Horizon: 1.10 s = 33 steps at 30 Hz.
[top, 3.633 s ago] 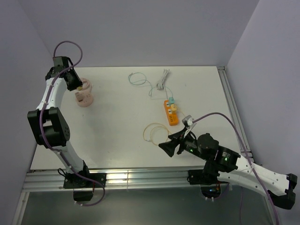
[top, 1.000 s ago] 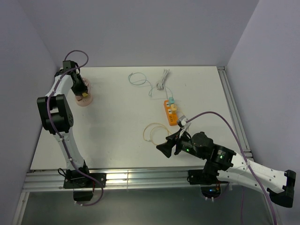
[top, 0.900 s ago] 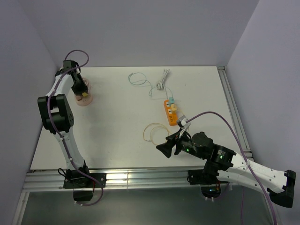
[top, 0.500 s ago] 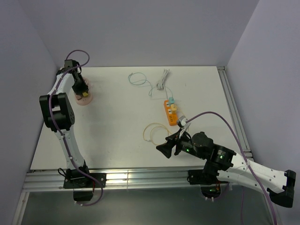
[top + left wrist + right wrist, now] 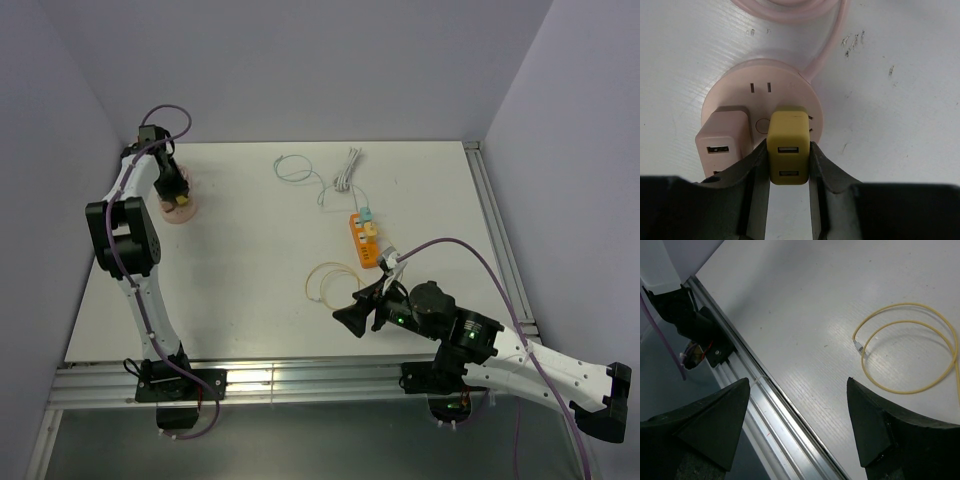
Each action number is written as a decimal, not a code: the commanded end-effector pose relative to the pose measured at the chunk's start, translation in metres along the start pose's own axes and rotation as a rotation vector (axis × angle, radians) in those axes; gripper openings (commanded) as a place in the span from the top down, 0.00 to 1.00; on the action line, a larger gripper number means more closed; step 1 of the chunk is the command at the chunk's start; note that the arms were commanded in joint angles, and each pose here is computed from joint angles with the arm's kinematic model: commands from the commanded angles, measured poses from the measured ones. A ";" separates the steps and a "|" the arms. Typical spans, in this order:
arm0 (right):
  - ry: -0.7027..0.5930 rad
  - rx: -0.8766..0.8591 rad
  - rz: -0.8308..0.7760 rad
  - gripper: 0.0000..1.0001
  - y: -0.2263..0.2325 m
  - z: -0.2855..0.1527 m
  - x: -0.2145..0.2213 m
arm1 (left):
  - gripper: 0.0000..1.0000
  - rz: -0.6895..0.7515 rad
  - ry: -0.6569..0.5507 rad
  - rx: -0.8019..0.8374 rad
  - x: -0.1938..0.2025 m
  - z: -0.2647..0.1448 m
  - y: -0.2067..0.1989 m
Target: Insert the plug
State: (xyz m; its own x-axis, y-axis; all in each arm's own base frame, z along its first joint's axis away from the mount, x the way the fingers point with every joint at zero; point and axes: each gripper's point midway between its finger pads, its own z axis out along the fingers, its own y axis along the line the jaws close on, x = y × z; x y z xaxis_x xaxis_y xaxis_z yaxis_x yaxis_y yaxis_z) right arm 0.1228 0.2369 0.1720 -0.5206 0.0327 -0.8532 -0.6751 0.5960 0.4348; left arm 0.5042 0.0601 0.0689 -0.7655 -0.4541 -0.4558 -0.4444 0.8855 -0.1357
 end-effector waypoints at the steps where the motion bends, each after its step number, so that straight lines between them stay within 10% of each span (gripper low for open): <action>1: -0.045 -0.021 -0.004 0.15 0.006 -0.001 -0.013 | 1.00 0.045 0.065 -0.103 0.019 0.011 0.017; 33: -0.052 -0.042 0.001 0.15 0.009 -0.005 -0.012 | 1.00 0.176 0.327 -0.172 0.101 0.051 0.054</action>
State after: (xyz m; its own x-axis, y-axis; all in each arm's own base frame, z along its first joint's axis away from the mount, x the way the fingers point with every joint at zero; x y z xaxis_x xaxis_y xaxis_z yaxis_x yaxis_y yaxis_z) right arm 0.1195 0.2364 0.1794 -0.5120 0.0497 -0.8576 -0.6882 0.5738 0.4441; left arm 0.4924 0.0602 0.0612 -0.8312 -0.3303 -0.4472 -0.3585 0.9332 -0.0228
